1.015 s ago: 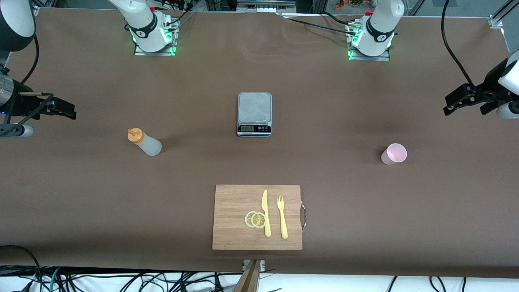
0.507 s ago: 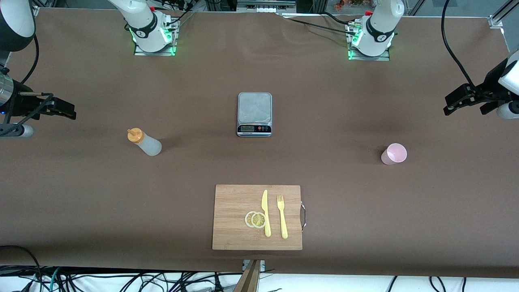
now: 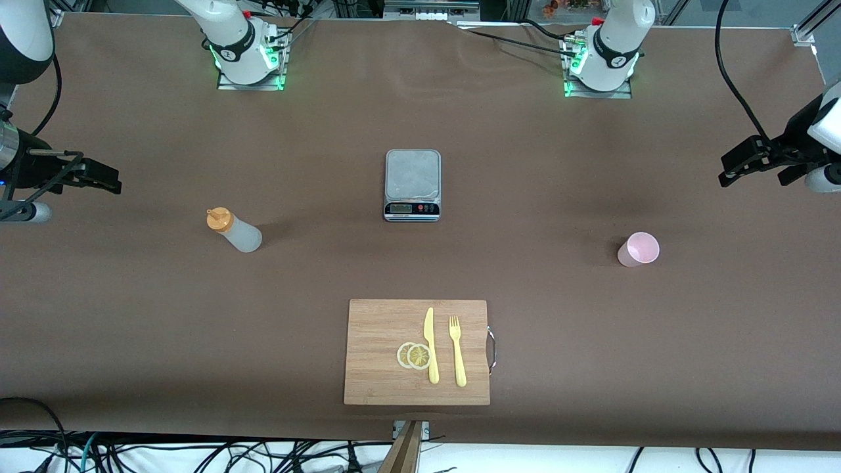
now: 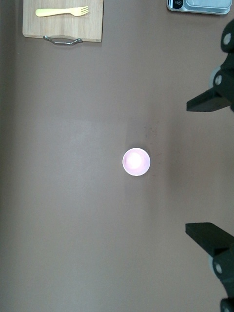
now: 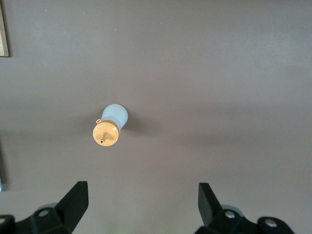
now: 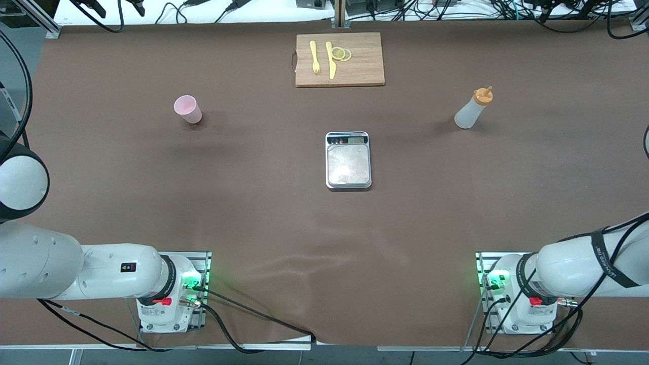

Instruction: Add sauce to pink cup with both arms

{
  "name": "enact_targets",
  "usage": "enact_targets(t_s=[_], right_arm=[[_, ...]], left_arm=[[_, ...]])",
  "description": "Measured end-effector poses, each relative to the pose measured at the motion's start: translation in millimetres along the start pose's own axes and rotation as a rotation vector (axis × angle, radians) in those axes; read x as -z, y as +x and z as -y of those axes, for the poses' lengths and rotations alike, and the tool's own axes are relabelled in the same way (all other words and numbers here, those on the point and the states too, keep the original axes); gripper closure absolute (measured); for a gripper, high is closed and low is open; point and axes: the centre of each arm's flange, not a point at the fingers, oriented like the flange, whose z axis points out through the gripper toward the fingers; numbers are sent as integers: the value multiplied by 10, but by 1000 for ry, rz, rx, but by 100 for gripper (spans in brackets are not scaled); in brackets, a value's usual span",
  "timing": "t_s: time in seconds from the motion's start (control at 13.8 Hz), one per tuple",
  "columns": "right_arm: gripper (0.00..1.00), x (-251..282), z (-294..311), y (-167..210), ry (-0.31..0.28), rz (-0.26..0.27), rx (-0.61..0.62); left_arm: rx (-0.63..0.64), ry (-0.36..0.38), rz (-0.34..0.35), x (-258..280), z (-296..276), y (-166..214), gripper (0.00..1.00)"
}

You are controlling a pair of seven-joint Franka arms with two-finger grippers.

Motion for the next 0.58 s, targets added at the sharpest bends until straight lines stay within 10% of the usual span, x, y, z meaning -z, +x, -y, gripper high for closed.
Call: enact_targets(t_s=[0.58], right_arm=[[0,0,0,1,1,-1,0]], left_arm=[[-1,3,50,-69,-1,-37,0]])
